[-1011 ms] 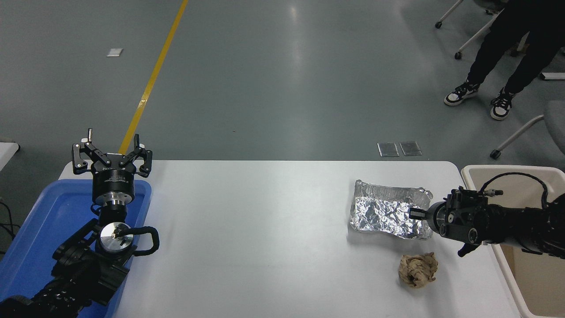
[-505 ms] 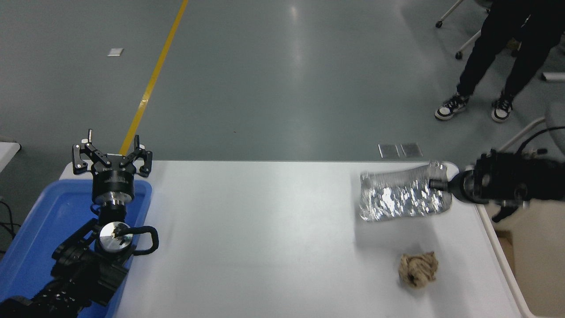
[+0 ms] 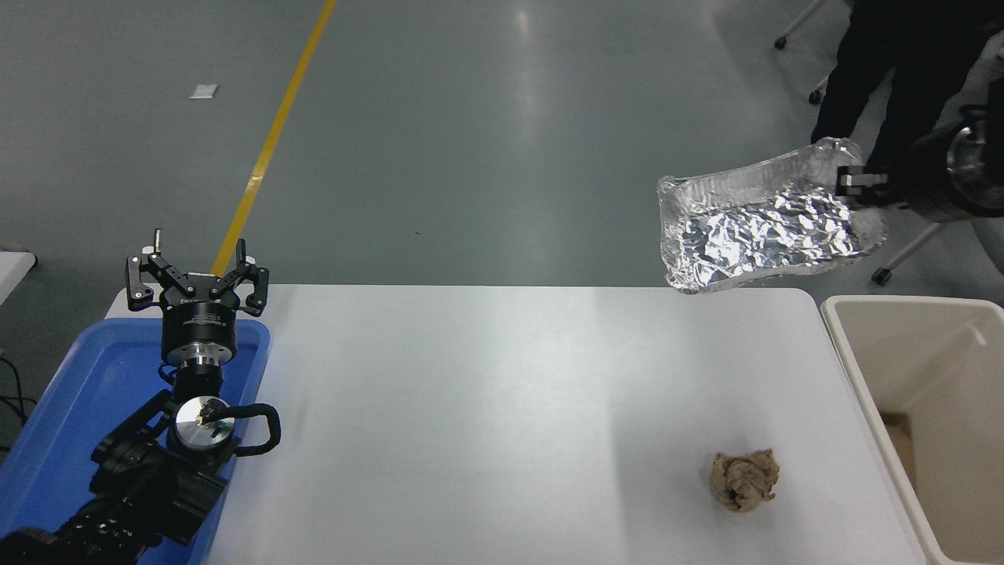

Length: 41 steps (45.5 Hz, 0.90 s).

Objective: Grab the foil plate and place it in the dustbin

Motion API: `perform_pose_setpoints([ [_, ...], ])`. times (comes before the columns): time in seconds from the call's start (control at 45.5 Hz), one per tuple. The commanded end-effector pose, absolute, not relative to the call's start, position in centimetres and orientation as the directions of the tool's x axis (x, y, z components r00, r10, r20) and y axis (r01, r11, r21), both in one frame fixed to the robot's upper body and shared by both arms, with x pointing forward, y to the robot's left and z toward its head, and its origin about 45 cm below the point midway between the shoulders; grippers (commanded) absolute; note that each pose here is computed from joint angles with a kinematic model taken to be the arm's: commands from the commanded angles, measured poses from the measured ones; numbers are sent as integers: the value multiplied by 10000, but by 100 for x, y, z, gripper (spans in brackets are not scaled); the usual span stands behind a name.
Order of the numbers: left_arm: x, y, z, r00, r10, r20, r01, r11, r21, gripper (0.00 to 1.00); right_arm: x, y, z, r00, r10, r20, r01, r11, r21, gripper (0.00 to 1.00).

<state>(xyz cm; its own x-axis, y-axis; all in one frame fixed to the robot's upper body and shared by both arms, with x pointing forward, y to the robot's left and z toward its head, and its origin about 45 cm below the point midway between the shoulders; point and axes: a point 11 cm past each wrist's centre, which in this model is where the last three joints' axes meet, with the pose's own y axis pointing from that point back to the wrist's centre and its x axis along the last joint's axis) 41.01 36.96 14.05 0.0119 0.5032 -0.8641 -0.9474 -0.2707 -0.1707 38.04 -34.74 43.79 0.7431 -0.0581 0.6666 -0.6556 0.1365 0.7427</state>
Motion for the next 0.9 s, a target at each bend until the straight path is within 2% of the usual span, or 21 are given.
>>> perform_pose_setpoints([
  [0.0, 4100, 3710, 1410, 114, 5053, -8629, -9468, -2721, -1719, 99, 3689, -3710, 4675, 7355, -664, 6743, -6504, 2094, 7301, 0],
  [0.176, 4100, 3710, 1410, 114, 5053, -8629, -9468, -2721, -1719, 99, 3695, -4373, 4631, 7154, -1179, 6887, -6104, 3742, 6981, 0],
  [0.33, 4100, 3711, 1408, 100, 5056, -8627, -9468, -2728, -1708, 99, 3544, -5477, 4362, 6535, -2163, 7254, -5332, 5486, 6440, 0],
  [0.549, 4100, 3712, 1408, 96, 5046, -8633, -9465, -2738, -1706, 99, 3226, -6478, 3526, 5454, -2770, 7911, -4727, 6778, 5632, 0],
  [0.659, 4101, 3697, 1404, 115, 5020, -8648, -9470, -2721, -1706, 99, 3072, -6640, 2873, 5141, -3428, 7862, -4378, 6834, 5842, 0],
  [0.835, 4101, 3696, 1404, 115, 5020, -8648, -9470, -2721, -1706, 99, 2916, -6631, 2144, 4313, -4598, 7762, -4102, 6664, 6226, 0],
  [0.857, 4105, 3710, 1414, 111, 5045, -8633, -9464, -2734, -1720, 99, 2893, -6610, 2041, 4270, -4713, 7717, -4044, 6638, 6291, 0],
  [0.879, 4101, 3697, 1404, 115, 5020, -8648, -9470, -2721, -1706, 99, 2857, -6588, 1929, 4281, -4820, 7645, -3961, 6603, 6381, 0],
])
